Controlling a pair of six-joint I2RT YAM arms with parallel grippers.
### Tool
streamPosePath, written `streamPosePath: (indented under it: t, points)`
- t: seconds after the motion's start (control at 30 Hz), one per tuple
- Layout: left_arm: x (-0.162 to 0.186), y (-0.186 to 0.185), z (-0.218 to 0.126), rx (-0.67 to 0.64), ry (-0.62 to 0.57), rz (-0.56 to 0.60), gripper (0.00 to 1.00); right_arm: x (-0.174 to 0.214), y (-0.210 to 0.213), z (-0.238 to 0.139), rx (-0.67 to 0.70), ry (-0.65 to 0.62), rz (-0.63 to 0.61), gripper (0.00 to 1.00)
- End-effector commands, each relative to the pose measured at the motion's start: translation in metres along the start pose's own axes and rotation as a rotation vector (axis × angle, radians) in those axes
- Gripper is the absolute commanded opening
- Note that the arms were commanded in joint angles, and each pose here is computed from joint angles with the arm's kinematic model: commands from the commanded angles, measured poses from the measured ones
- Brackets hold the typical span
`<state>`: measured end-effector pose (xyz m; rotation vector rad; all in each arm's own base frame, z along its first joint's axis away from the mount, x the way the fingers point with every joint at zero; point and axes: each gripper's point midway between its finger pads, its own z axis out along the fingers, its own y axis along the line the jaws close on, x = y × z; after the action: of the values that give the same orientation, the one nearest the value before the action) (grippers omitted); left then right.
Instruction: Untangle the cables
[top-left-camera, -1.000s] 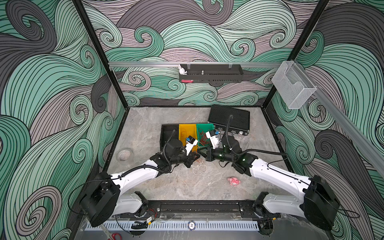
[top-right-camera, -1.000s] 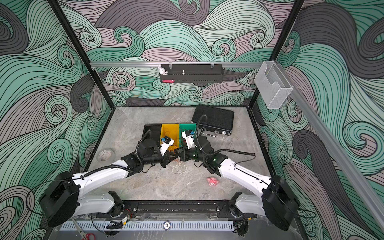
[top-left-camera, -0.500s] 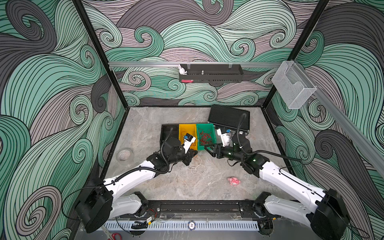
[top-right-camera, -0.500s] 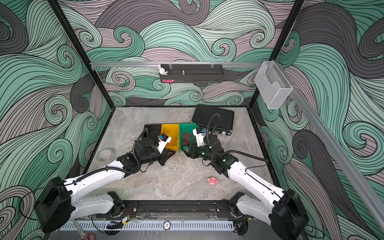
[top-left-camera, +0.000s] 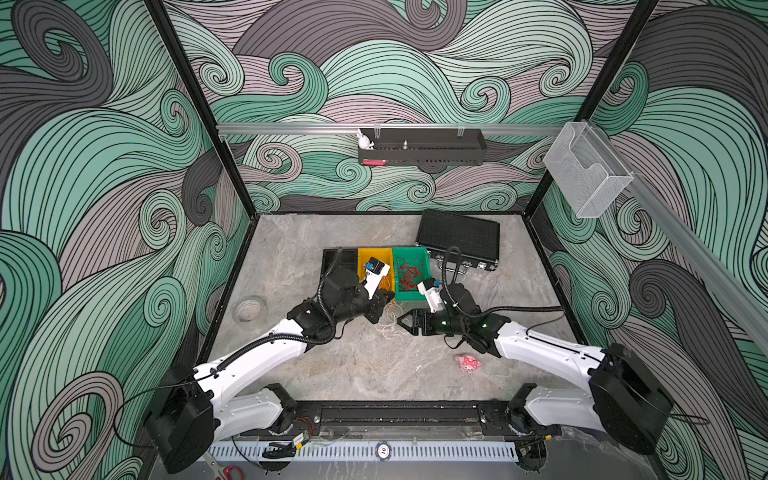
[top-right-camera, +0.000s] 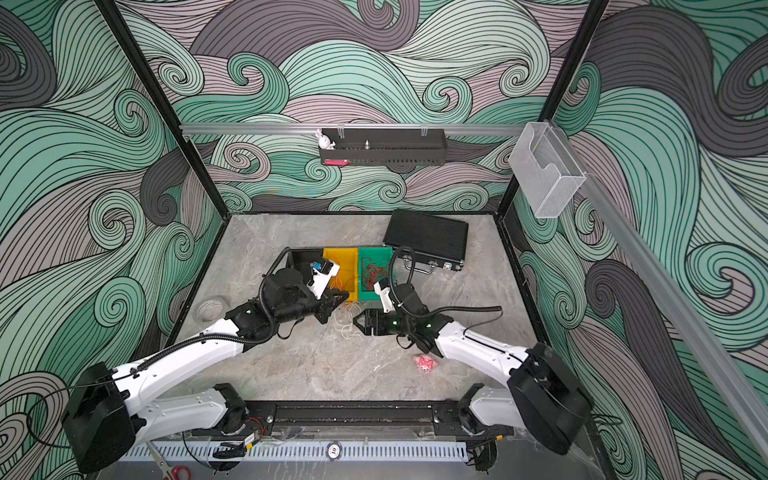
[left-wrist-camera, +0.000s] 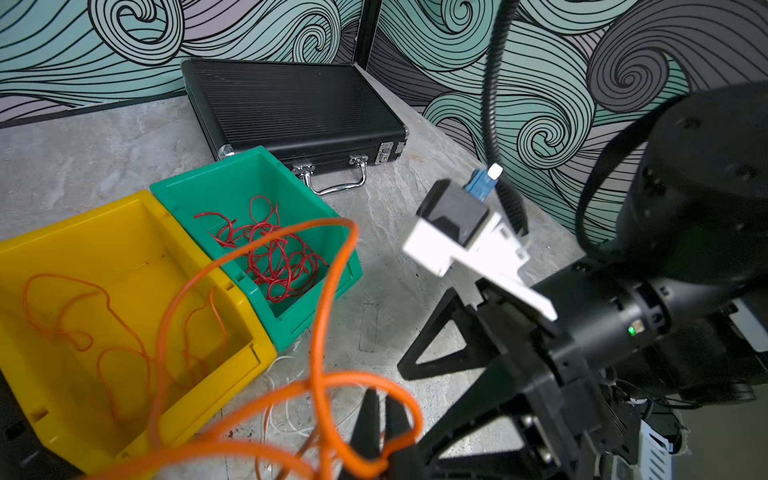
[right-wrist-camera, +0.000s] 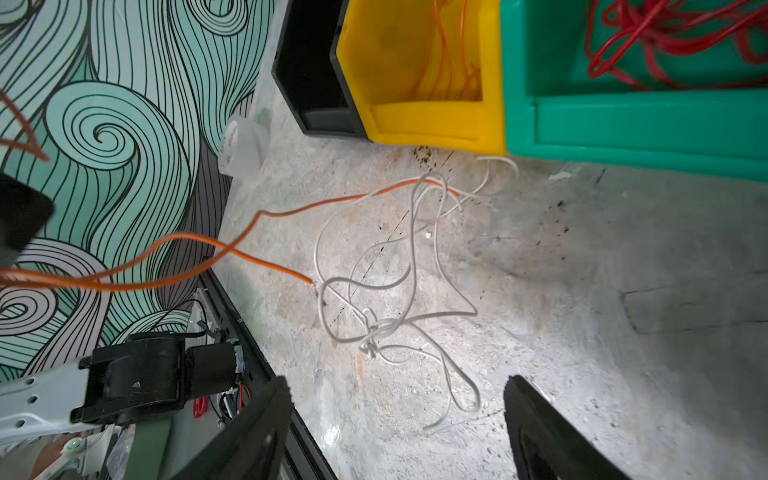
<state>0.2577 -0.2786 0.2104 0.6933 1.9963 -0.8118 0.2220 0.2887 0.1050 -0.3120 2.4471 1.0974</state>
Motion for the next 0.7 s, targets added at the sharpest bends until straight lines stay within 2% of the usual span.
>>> streamPosePath:
  t: [0.0,0.1,0.3,0.57,0.67]
  points:
    - [-0.016,0.002,-0.006,-0.023,-0.018,-0.034,0.00,-0.012,0.014,0.009,-0.050,-0.034,-0.025,0.83]
    - [-0.019,0.002,-0.006,-0.027,-0.023,-0.055,0.00,-0.013,0.010,0.017,-0.013,-0.033,-0.042,0.82]
    - [-0.026,0.000,-0.008,-0.022,-0.035,-0.089,0.00,-0.026,0.010,0.025,0.000,-0.069,-0.071,0.67]
    - [-0.029,0.008,-0.010,-0.065,-0.052,-0.157,0.00,-0.033,0.023,0.041,-0.068,-0.059,-0.039,0.42]
    - [-0.032,0.011,-0.013,-0.086,-0.066,-0.159,0.00,-0.031,0.020,0.043,-0.061,-0.056,-0.035,0.27]
